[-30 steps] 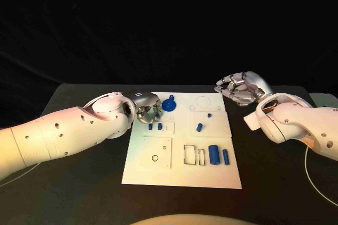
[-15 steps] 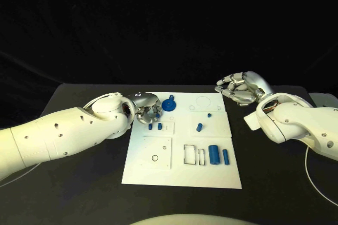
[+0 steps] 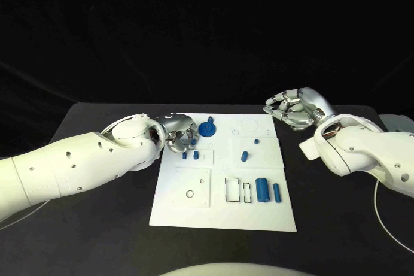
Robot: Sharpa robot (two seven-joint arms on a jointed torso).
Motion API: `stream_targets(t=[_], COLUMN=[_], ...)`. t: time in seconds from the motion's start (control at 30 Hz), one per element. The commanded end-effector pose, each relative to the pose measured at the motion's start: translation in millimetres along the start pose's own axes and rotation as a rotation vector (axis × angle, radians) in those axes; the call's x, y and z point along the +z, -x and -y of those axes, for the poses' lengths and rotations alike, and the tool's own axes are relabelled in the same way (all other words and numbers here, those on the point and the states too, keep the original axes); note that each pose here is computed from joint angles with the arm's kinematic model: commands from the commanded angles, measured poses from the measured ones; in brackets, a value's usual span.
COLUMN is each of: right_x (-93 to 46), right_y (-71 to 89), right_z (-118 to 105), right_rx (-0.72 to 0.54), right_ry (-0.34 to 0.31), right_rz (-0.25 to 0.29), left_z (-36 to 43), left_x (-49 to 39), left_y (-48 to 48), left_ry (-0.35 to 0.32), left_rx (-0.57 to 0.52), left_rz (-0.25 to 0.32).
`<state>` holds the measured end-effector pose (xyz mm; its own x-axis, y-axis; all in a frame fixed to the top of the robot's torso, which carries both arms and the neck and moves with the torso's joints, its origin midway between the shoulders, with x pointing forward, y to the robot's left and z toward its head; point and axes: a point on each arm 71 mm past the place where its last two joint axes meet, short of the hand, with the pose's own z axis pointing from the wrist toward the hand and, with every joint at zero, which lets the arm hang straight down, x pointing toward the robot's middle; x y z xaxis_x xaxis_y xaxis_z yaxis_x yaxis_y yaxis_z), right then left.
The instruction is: Assemble the parts on the task board
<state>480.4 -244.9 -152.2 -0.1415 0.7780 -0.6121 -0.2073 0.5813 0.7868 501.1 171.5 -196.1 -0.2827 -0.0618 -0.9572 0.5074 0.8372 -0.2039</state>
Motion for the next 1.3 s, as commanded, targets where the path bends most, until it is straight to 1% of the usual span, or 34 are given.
stream_targets(t=[0.03,0.37,0.47,0.53,0.57,0.67,0.77,0.8,0.87,0.97,1.07,1.2,1.3], right_x=[-0.3,0.1,0.6,1.1,1.6,2.4,2.5,2.4,2.1,1.4,0.7,0.1,0.2], right_y=[-0.6,-0.1,-0.2,-1.0,-1.8,-3.9,-6.8,-7.8,-10.4,-16.7,-23.4,-32.2,-39.9], right_z=[0,2,3,4,5,8,9,8,8,6,5,3,2], right_rx=[-0.002,-0.011,-0.031,-0.068,-0.108,-0.201,-0.340,-0.385,-0.480,-0.637,-0.742,-0.829,-0.875], right_ry=[0.008,0.000,0.001,0.005,0.008,0.019,0.046,0.057,0.081,0.119,0.141,0.158,0.166], right_rz=[-0.010,-0.022,-0.038,-0.066,-0.093,-0.150,-0.204,-0.214,-0.228,-0.243,-0.254,-0.265,-0.271], left_z=[-0.4,-2.2,-4.2,-7.2,-10.8,-18.5,-24.2,-25.2,-27.4,-33.2,-39.4,-44.8,-47.9], left_x=[-0.8,-4.6,-6.8,-9.2,-11.7,-17.1,-22.8,-24.4,-27.8,-34.4,-40.3,-47.1,-52.1], left_y=[0.2,3.2,5.3,7.8,9.9,14.1,18.6,20.0,23.1,29.4,33.2,36.1,37.6], left_ry=[-0.001,-0.013,-0.017,-0.020,-0.022,-0.017,-0.020,-0.025,-0.036,-0.059,-0.081,-0.110,-0.120], left_rx=[-0.006,-0.024,-0.045,-0.086,-0.152,-0.341,-0.550,-0.599,-0.700,-0.894,-1.084,-1.245,-1.323], left_rz=[0.012,0.050,0.064,0.076,0.086,0.105,0.126,0.136,0.166,0.243,0.296,0.336,0.362])
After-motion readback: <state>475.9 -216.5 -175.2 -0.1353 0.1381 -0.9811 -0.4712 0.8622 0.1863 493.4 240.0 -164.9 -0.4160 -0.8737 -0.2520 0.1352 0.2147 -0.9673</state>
